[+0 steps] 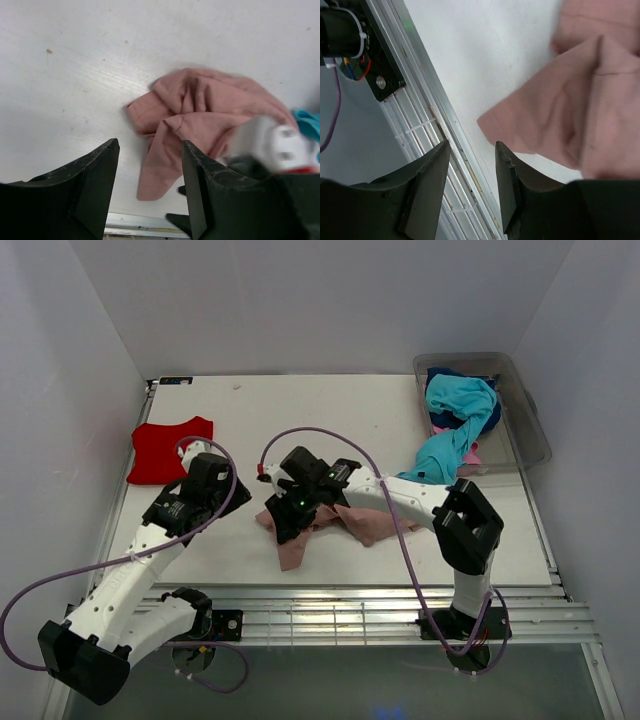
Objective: Fold and stack the t-shirts
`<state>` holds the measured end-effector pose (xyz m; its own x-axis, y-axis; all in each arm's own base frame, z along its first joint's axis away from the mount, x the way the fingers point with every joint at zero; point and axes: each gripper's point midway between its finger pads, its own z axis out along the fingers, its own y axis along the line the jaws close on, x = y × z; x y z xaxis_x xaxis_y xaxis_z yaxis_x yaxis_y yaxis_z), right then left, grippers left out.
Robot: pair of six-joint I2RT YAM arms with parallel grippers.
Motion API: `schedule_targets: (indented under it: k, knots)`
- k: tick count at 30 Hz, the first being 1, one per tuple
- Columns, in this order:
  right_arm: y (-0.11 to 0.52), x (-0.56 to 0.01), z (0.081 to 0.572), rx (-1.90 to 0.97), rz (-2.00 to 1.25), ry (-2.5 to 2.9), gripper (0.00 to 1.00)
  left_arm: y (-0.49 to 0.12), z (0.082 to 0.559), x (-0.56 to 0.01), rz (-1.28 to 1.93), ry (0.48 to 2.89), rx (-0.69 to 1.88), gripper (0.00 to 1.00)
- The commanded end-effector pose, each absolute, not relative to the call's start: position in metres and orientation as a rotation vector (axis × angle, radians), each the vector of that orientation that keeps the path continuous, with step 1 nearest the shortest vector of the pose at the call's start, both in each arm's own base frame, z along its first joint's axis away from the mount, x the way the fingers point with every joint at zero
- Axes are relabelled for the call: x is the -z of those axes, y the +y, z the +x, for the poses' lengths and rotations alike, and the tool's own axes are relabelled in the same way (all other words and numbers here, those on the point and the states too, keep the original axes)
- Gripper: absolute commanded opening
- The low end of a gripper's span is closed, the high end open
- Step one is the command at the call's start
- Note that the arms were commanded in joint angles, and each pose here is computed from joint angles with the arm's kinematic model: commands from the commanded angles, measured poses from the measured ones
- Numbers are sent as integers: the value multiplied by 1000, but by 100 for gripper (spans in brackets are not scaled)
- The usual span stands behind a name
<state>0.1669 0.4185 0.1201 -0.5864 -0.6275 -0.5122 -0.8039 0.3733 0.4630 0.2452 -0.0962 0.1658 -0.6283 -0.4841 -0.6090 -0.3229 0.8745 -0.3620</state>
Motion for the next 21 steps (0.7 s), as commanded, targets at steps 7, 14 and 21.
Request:
schedule_targets:
  k: [7, 14, 21]
  knots:
    - [426, -72, 148, -831, -1316, 2496, 47, -112, 253, -243, -519, 2115, 502, 65]
    - [424, -43, 142, -764, -1315, 2514, 48, -113, 243, -243, -505, 2117, 530, 65]
    - [435, -17, 136, -723, -1342, 2530, 49, -111, 239, -241, -509, 2115, 539, 65]
